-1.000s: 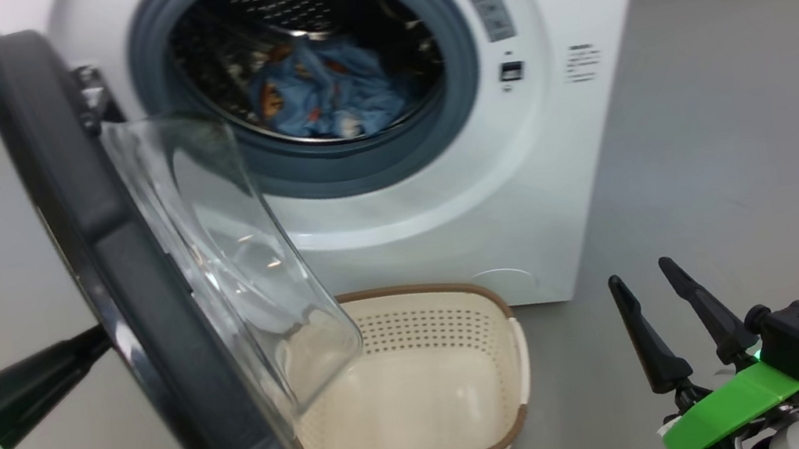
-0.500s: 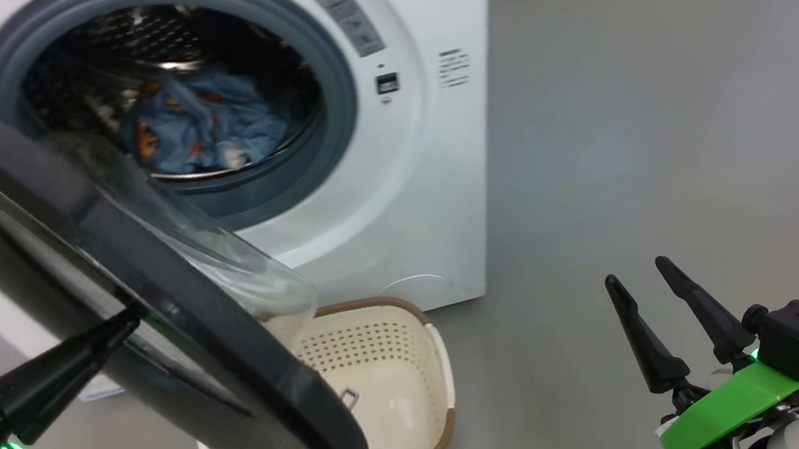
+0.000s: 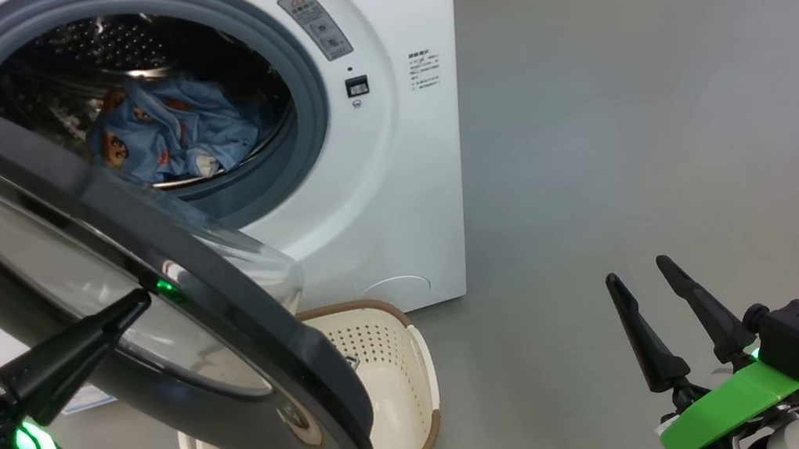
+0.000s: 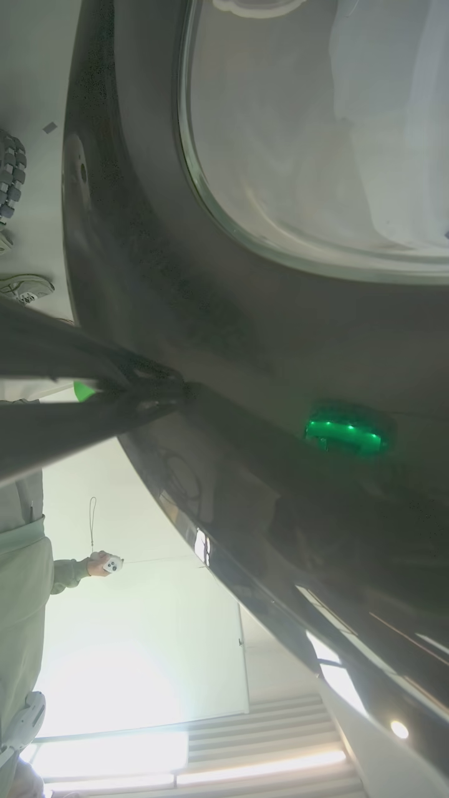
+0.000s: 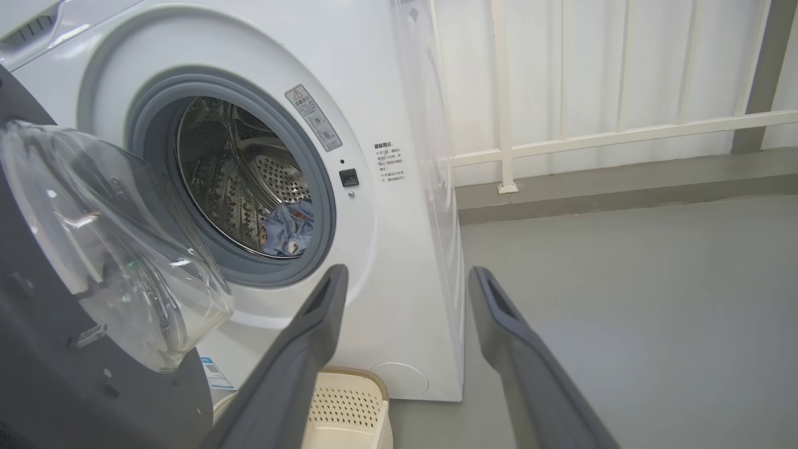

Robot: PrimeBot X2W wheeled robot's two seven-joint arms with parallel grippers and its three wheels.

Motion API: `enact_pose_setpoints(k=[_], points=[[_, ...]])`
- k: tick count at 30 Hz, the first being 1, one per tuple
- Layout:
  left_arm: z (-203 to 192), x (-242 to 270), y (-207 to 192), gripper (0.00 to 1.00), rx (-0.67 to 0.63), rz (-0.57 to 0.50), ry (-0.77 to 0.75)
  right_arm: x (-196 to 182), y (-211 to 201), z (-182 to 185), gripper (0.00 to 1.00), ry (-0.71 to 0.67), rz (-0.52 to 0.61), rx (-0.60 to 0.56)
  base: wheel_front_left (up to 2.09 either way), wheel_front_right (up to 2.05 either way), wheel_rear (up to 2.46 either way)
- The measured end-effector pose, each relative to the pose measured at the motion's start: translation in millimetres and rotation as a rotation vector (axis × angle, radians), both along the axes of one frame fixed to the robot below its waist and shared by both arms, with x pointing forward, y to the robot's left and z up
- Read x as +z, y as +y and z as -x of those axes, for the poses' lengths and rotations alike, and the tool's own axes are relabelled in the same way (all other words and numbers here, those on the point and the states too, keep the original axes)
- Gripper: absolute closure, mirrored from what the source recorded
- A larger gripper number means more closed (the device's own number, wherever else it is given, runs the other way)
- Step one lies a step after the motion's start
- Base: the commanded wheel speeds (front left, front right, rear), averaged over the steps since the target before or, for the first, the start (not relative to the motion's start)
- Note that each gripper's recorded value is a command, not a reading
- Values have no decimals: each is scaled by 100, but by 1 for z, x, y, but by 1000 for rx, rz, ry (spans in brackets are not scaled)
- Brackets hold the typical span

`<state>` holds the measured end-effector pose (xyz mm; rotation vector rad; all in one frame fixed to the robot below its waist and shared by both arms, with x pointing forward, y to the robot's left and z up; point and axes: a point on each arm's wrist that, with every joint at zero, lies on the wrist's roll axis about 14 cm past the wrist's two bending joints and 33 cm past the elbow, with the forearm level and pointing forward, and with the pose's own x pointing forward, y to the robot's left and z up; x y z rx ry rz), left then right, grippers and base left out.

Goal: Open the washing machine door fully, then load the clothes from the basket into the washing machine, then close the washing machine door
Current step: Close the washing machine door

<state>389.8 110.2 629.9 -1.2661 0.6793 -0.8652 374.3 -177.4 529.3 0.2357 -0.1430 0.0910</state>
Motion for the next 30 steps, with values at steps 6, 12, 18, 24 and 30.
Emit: enact_pose_setpoints(k=[6,12,18,24,30], points=[[2,3,8,100,40,-6,-30,2,7,-3,0,-6,-2,20,0,0,0],[5,7,17,100,82,-28,-71,4,14,-6,0,-11,-2,40,0,0,0],[4,8,35,88,193,-81,-156,3,16,-9,0,-10,-3,48,0,0,0],[-4,-14,54,0,356,-190,-234,1,15,-10,0,-5,-5,43,0,0,0],[-9,-36,70,0,524,-328,-277,0,13,-10,0,-2,-5,37,0,0,0]])
